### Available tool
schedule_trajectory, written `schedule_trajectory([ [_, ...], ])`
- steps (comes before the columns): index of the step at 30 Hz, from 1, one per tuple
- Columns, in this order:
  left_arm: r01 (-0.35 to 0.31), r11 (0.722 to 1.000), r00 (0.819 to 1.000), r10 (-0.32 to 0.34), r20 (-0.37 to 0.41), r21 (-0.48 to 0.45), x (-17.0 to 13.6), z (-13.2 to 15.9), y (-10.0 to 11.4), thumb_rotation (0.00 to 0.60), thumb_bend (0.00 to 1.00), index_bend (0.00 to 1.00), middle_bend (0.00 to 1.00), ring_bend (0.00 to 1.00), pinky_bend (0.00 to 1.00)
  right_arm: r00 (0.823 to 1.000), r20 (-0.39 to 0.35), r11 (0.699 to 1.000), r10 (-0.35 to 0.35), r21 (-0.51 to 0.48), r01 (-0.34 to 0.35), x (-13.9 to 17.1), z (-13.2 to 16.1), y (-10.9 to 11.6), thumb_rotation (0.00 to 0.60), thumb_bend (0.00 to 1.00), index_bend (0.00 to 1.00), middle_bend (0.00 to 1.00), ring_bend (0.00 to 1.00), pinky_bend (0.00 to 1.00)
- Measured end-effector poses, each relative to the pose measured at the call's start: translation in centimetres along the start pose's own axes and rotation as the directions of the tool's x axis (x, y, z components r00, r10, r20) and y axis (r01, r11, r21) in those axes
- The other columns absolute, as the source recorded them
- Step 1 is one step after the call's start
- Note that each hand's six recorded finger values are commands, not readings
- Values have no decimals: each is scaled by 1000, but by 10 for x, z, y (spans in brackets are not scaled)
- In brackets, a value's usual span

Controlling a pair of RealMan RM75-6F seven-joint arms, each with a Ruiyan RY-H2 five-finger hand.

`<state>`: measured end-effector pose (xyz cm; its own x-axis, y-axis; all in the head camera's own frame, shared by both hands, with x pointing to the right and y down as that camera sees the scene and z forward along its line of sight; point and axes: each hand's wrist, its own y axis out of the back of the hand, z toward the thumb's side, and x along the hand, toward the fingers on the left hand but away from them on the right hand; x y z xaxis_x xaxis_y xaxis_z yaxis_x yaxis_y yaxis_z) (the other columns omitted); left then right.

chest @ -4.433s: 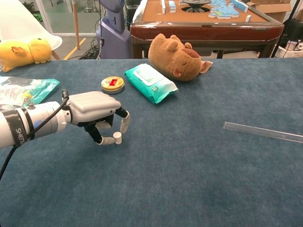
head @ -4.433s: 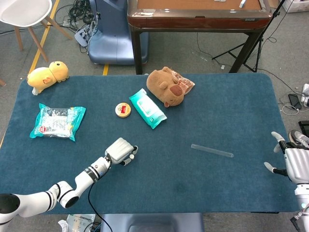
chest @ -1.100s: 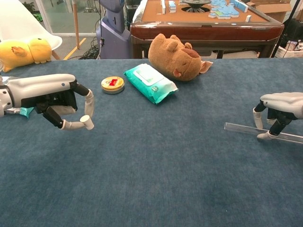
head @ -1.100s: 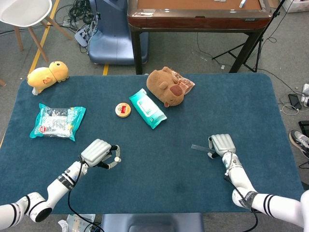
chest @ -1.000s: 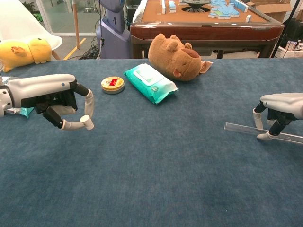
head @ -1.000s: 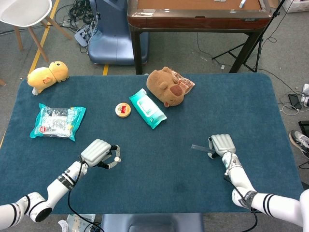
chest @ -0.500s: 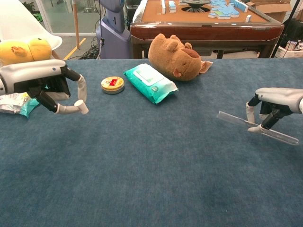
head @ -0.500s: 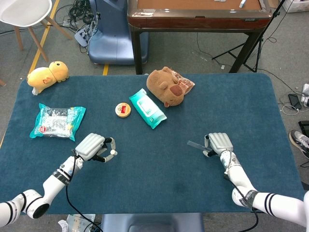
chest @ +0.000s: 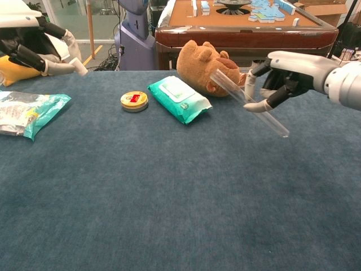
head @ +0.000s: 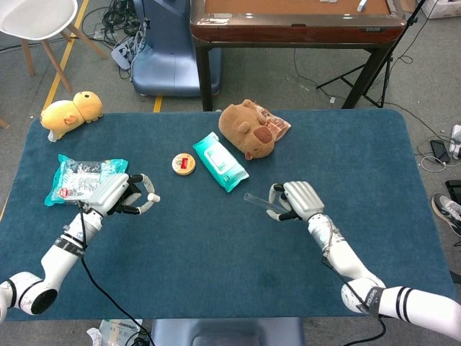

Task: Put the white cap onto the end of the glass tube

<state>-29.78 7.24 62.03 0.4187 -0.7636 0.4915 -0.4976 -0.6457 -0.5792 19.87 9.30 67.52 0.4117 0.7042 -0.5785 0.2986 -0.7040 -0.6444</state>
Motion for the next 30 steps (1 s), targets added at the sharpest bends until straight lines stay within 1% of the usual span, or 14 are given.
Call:
schedule_trajectory([
  [4, -31, 996, 999, 31, 4, -79, 2, 8, 13, 600, 295, 552, 1000, 1000, 1000, 997, -70, 999, -30, -21, 29, -10, 24, -9, 600, 530, 620, 934, 1000, 1000],
  [9, -41, 994, 999, 43, 21, -103, 3, 18, 17, 600, 295, 553, 1000, 1000, 1000, 987, -138, 996, -78, -49, 72, -22, 48, -20, 600, 538, 620, 934, 1000, 1000],
  [15, -37, 993, 998, 42, 41, -112, 7, 31, 15, 600, 295, 553, 1000, 1000, 1000, 975, -187, 990, -117, -99, 100, -32, 69, -29, 600, 538, 620, 934, 1000, 1000],
  [20, -18, 994, 998, 24, 58, -109, 11, 41, 7, 600, 295, 554, 1000, 1000, 1000, 972, -203, 987, -121, -128, 96, -37, 79, -35, 600, 539, 620, 933, 1000, 1000],
  [30, -15, 996, 994, 24, 107, -86, 13, 59, -6, 600, 295, 557, 1000, 1000, 1000, 973, -194, 982, -124, -167, 92, -45, 87, -38, 600, 541, 620, 933, 1000, 1000],
])
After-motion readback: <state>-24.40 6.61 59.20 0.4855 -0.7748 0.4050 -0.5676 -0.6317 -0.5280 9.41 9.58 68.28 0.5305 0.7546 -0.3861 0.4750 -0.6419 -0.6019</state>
